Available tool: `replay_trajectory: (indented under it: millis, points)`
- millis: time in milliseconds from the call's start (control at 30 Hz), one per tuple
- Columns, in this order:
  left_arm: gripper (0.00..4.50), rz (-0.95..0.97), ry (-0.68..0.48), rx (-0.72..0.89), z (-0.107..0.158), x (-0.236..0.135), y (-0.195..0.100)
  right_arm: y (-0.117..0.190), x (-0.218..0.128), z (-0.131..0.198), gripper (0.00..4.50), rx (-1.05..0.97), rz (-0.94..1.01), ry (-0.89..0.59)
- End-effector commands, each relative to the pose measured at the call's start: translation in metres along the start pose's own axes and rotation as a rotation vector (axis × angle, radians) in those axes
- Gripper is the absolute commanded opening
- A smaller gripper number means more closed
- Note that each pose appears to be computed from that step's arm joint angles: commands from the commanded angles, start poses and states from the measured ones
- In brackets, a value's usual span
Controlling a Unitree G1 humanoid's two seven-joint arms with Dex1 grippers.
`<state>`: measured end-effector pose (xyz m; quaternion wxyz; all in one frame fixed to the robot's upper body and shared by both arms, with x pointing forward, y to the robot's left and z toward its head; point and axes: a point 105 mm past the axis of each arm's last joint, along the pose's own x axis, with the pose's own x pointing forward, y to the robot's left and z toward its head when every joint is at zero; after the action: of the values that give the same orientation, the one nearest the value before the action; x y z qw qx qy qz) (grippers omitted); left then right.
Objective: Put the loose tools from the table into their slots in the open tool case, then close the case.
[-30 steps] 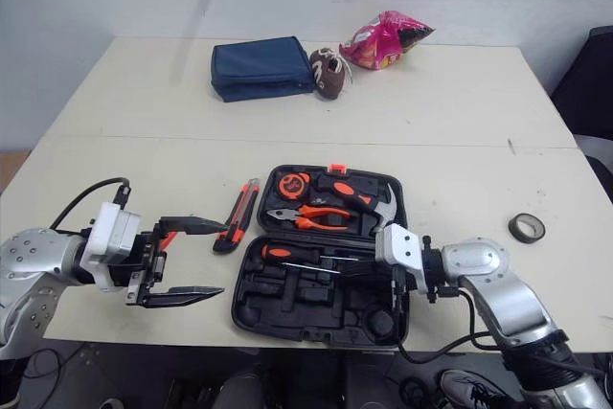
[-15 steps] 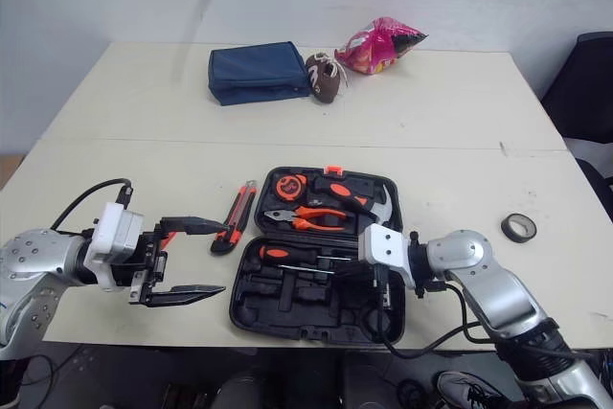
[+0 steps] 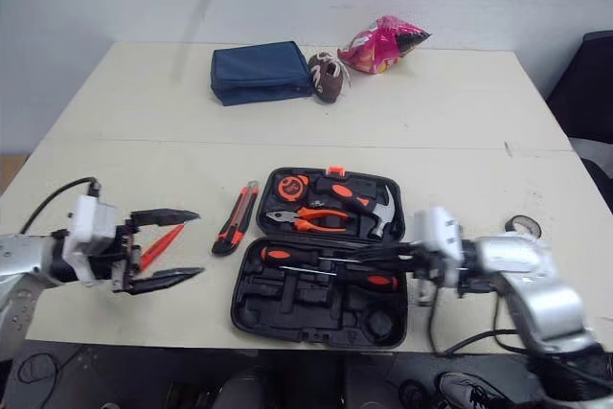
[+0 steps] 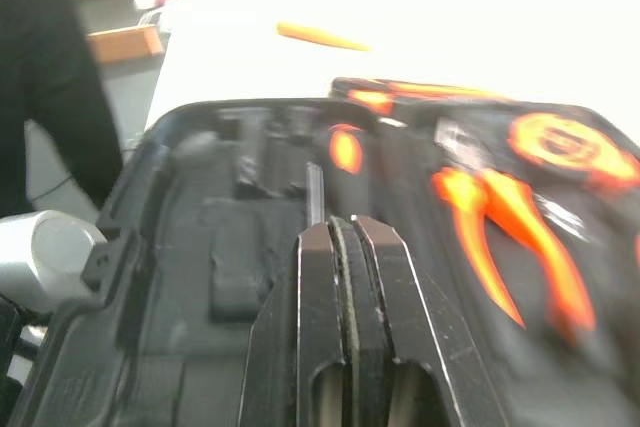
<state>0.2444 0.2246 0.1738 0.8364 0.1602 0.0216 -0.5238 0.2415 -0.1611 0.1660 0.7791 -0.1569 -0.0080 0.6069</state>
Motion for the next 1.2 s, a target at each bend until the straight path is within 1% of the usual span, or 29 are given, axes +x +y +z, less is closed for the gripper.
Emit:
replay_trajectory:
  millis: [33, 100, 167, 200, 233, 267, 367, 500, 567, 633, 800, 900, 1033, 1167, 1200]
  points:
    - [4.50, 0.180, 0.052, 0.037, -0.001, -0.043, 0.027, -0.009, -0.047, -0.008, 1.45, -0.118, -0.168, 0.083]
    - [4.50, 0.250, 0.079, 0.031, -0.007, -0.060, 0.036, -0.012, -0.071, -0.018, 2.35, -0.128, -0.258, 0.131]
    - [4.50, 0.359, 0.121, 0.015, -0.017, -0.088, 0.047, -0.016, -0.107, -0.031, 3.31, -0.160, -0.389, 0.199]
    - [4.50, 0.419, 0.141, -0.004, -0.025, -0.104, 0.050, -0.016, -0.129, -0.039, 3.86, -0.140, -0.470, 0.234]
    - [4.50, 0.470, 0.168, -0.014, -0.032, -0.118, 0.053, -0.014, -0.145, -0.043, 4.26, -0.142, -0.522, 0.251]
    - [4.50, 0.518, 0.184, -0.031, -0.038, -0.130, 0.055, -0.011, -0.157, -0.046, 4.44, -0.137, -0.560, 0.256]
    - [4.50, 0.662, 0.217, -0.064, -0.051, -0.164, 0.063, -0.002, -0.193, -0.061, 4.44, -0.097, -0.670, 0.350]
    - [4.50, 0.826, 0.307, -0.105, -0.069, -0.204, 0.063, 0.012, -0.248, -0.074, 4.44, -0.003, -0.846, 0.445]
    - [4.50, 0.877, 0.310, -0.097, -0.069, -0.215, 0.063, 0.019, -0.264, -0.077, 4.44, 0.018, -0.894, 0.475]
    - [4.50, 0.874, 0.326, -0.103, -0.072, -0.218, 0.059, 0.025, -0.270, -0.079, 4.44, 0.034, -0.902, 0.487]
    - [4.50, 0.866, 0.358, -0.118, -0.079, -0.219, 0.051, 0.025, -0.268, -0.081, 4.44, 0.015, -0.884, 0.486]
    - [4.50, 0.858, 0.347, -0.120, -0.080, -0.217, 0.048, 0.022, -0.262, -0.082, 4.44, 0.016, -0.873, 0.468]
    - [4.50, 0.775, 0.265, -0.095, -0.065, -0.196, 0.047, 0.011, -0.235, -0.079, 4.44, 0.027, -0.806, 0.384]
    - [4.50, 0.671, 0.202, -0.081, -0.047, -0.162, 0.046, -0.002, -0.205, -0.067, 4.44, 0.016, -0.755, 0.281]
    - [4.50, 0.650, 0.197, -0.087, -0.044, -0.155, 0.046, -0.004, -0.197, -0.061, 4.44, 0.009, -0.747, 0.234]
